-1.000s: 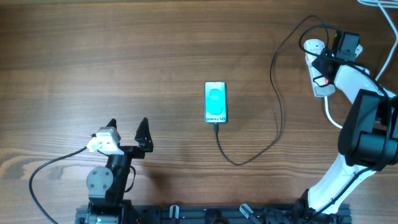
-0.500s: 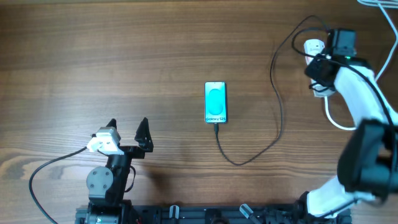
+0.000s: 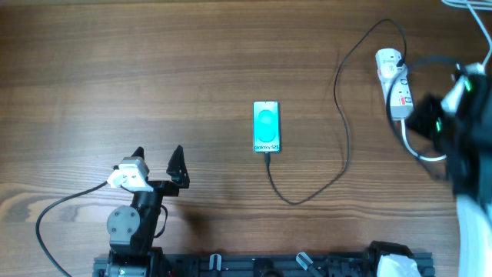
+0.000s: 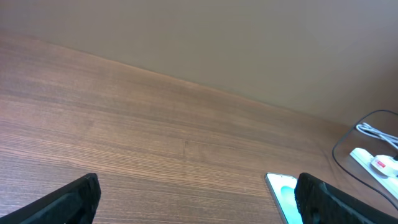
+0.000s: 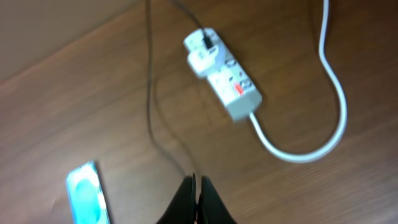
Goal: Plug charger to phone and switch on socket
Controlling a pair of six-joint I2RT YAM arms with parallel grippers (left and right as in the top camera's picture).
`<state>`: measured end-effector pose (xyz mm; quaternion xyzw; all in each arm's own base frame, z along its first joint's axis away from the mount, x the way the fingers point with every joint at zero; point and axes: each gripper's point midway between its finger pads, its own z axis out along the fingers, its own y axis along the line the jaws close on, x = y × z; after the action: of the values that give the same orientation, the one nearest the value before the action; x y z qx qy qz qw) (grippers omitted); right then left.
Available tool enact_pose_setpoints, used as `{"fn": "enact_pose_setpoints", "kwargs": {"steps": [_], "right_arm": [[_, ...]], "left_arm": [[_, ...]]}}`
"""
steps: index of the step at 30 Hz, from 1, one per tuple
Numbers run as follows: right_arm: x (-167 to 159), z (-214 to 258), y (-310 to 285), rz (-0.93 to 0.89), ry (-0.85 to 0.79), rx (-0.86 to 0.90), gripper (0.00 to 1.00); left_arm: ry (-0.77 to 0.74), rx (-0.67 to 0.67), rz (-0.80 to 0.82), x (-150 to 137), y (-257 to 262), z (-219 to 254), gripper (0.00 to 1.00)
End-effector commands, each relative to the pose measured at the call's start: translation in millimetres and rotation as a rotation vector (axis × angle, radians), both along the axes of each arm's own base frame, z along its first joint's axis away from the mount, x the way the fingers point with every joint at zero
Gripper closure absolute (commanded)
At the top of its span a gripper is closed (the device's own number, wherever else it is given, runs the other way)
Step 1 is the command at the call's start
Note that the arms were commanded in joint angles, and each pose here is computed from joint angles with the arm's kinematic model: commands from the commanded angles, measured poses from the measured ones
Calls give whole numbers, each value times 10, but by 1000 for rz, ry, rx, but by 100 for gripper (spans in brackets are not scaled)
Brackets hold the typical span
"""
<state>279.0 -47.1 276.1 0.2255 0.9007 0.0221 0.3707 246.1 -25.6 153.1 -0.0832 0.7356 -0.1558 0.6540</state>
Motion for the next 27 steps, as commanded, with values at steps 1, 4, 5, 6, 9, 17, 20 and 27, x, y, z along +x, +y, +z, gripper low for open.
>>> {"fn": "enact_pose_setpoints", "kwargs": {"steps": [1, 4, 5, 6, 9, 17, 20, 27], "right_arm": [[-537, 385, 168, 80, -136, -36, 96], [-1153, 548, 278, 83, -243, -49, 22], [-1320, 535, 303, 80, -255, -49, 1], [-1459, 504, 326, 80, -259, -49, 1], [-1888, 315, 392, 67, -238, -29, 1], [-2175, 32, 437, 63, -131, -5, 0], [-2036, 221, 438, 80, -225, -21, 0], [-1518, 755, 738, 407, -521, -160, 0]], "left_arm": [[13, -6, 8, 2, 14, -39, 0], [13, -6, 8, 2, 14, -39, 0], [13, -6, 8, 2, 14, -39, 0], [13, -6, 8, 2, 14, -39, 0], [13, -6, 8, 2, 14, -39, 0], [13, -6, 8, 2, 14, -39, 0], [13, -6, 8, 2, 14, -39, 0], [12, -6, 8, 2, 14, -38, 0]]}}
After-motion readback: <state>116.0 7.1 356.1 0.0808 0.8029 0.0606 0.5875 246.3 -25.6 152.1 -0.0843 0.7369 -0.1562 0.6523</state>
